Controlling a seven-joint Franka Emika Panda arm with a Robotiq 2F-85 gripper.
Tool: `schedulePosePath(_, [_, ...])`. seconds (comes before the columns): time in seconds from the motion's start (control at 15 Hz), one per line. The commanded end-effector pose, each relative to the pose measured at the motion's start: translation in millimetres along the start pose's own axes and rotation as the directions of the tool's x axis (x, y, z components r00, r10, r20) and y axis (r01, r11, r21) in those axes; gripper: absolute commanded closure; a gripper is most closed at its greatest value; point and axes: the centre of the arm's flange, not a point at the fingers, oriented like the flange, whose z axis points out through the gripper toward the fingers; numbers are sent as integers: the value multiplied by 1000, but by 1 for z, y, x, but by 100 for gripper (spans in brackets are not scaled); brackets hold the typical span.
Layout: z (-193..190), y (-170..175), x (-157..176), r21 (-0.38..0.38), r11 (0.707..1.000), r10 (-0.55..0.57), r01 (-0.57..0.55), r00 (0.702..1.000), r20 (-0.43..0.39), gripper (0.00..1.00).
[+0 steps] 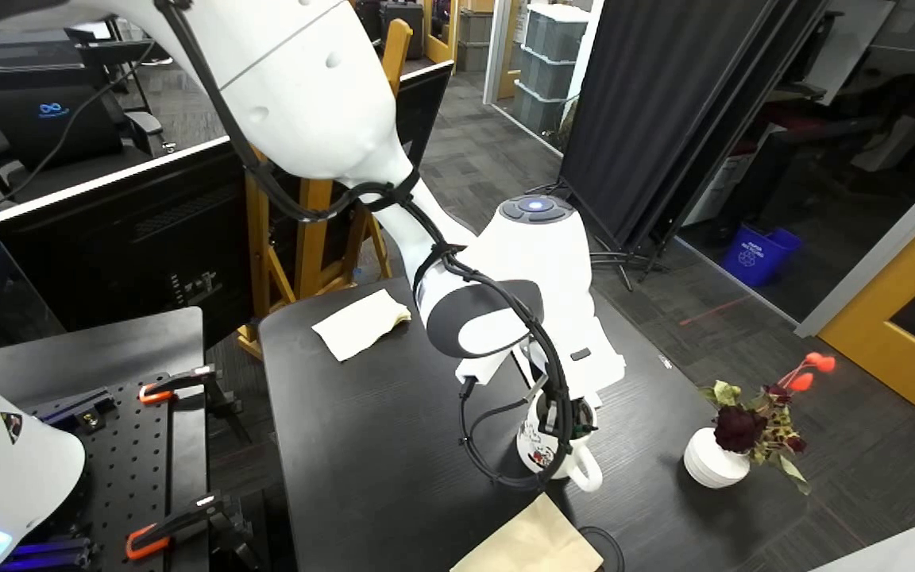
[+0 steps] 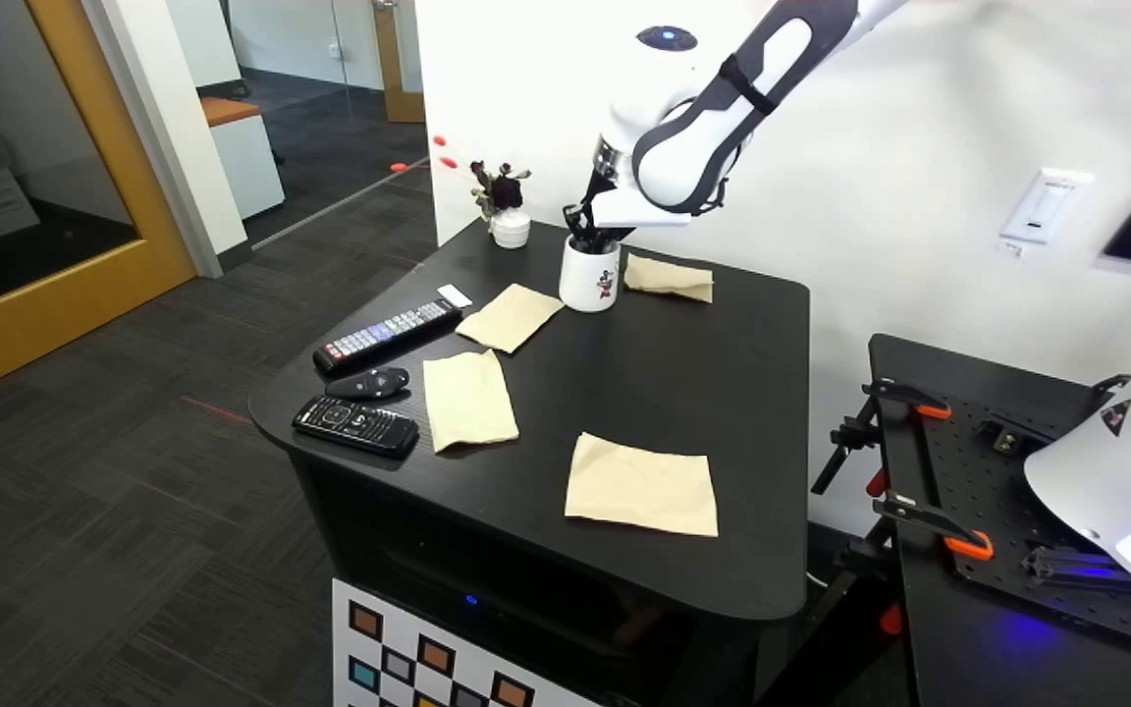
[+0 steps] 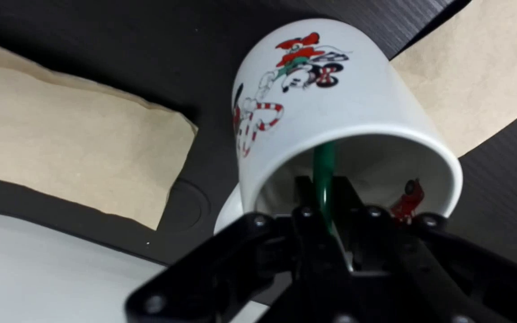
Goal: Remove the green pen from the white mug and put it on the table
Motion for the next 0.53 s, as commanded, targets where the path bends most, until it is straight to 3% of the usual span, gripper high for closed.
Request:
schedulePosePath(0.0, [1,-9,8,3,1000,-20,20,999,-30,100])
schedulePosePath(0.47, [-39,-33,14,21,998,-60,63,991,-117,97])
